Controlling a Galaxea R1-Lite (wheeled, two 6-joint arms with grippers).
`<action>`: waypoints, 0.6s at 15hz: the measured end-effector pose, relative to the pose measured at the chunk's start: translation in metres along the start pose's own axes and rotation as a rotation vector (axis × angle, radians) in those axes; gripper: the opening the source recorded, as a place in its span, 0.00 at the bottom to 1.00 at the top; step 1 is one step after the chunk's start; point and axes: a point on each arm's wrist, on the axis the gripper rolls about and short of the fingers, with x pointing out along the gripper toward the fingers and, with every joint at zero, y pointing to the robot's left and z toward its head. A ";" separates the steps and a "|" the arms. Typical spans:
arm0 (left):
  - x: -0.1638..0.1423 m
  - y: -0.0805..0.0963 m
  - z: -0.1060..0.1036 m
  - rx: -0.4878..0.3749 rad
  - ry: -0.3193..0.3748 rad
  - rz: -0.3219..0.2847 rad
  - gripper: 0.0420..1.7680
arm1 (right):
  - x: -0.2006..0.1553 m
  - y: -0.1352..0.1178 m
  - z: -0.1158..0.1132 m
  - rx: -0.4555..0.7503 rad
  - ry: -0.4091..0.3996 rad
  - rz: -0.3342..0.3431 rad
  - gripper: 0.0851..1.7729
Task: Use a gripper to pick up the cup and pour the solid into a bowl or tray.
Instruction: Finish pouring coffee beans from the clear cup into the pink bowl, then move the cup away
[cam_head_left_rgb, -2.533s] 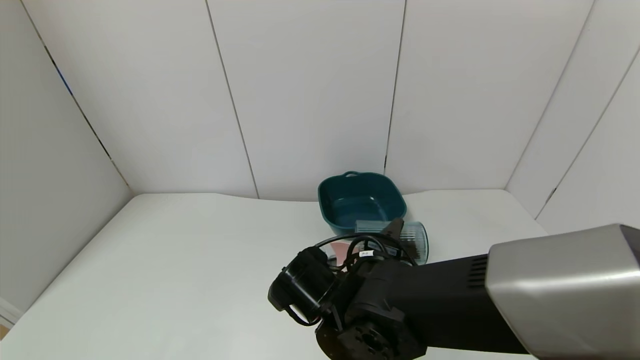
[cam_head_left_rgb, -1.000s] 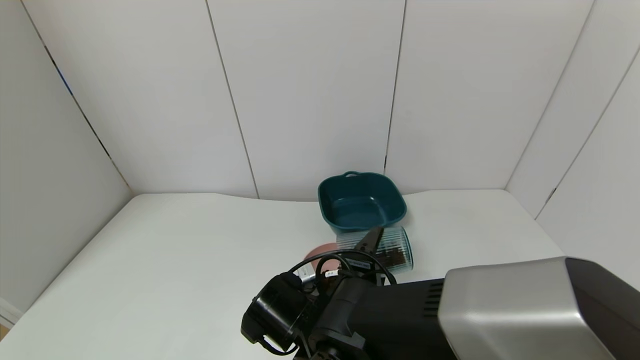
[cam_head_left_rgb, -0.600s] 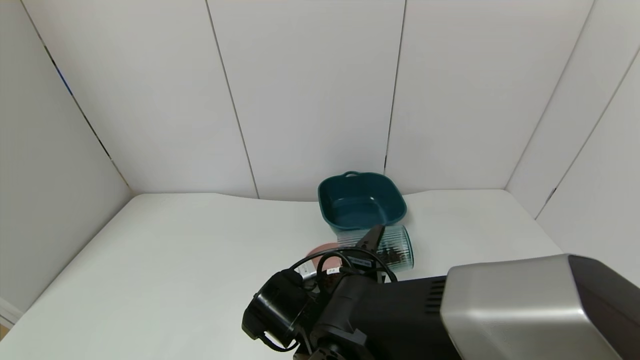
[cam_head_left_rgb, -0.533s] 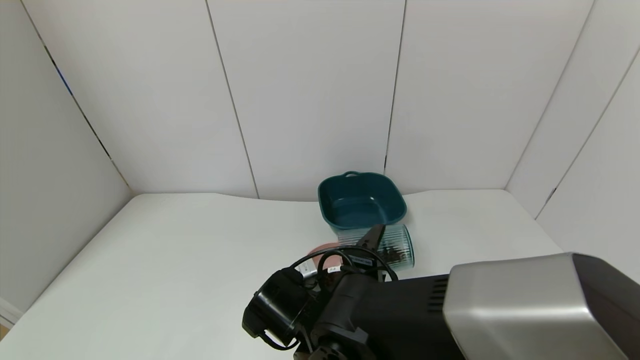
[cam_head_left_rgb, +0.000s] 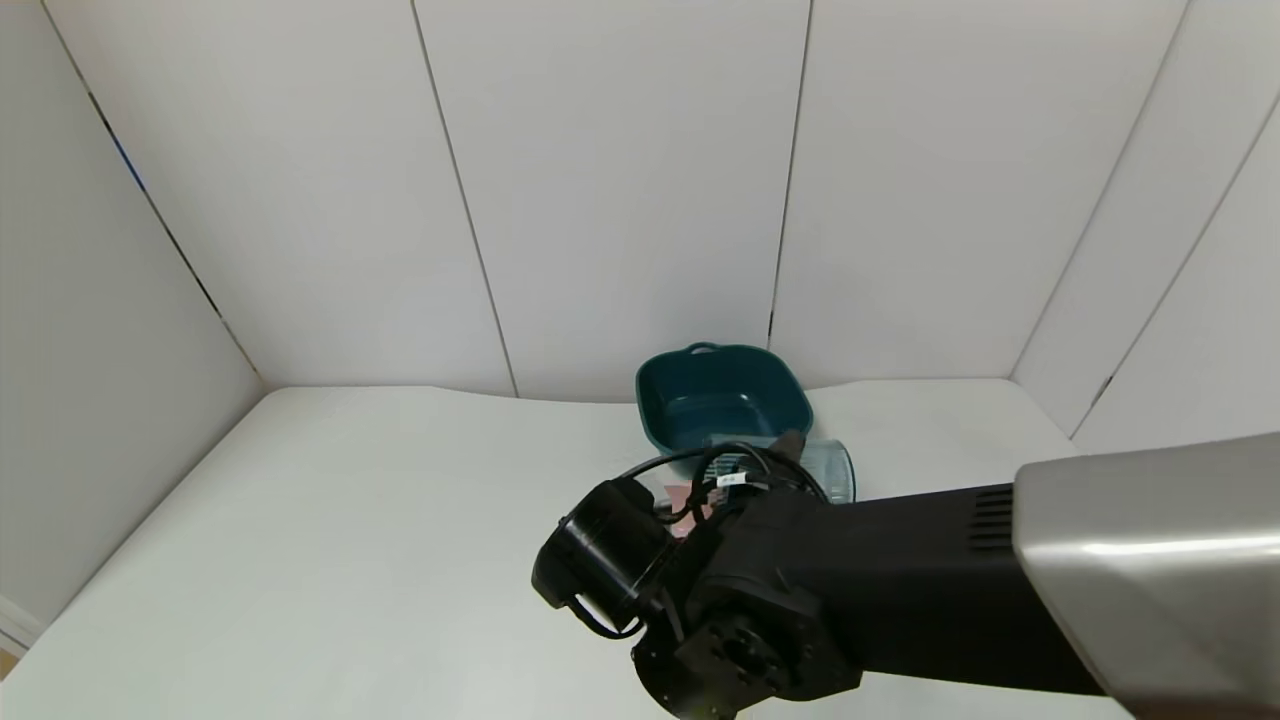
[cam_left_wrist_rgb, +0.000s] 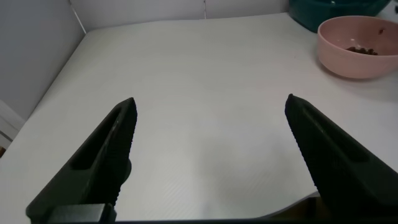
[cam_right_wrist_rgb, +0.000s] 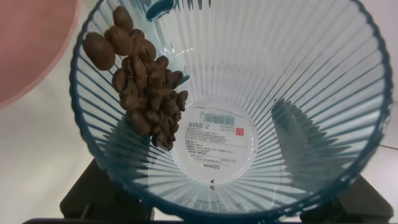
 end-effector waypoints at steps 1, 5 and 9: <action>0.000 0.000 0.000 0.000 0.000 0.000 0.97 | 0.001 -0.004 -0.002 0.032 -0.009 0.030 0.73; 0.000 0.000 0.000 0.000 0.000 0.000 0.97 | 0.007 -0.016 -0.011 0.195 -0.042 0.174 0.73; 0.000 0.000 0.000 0.000 0.000 0.001 0.97 | 0.012 -0.027 -0.020 0.404 -0.040 0.329 0.73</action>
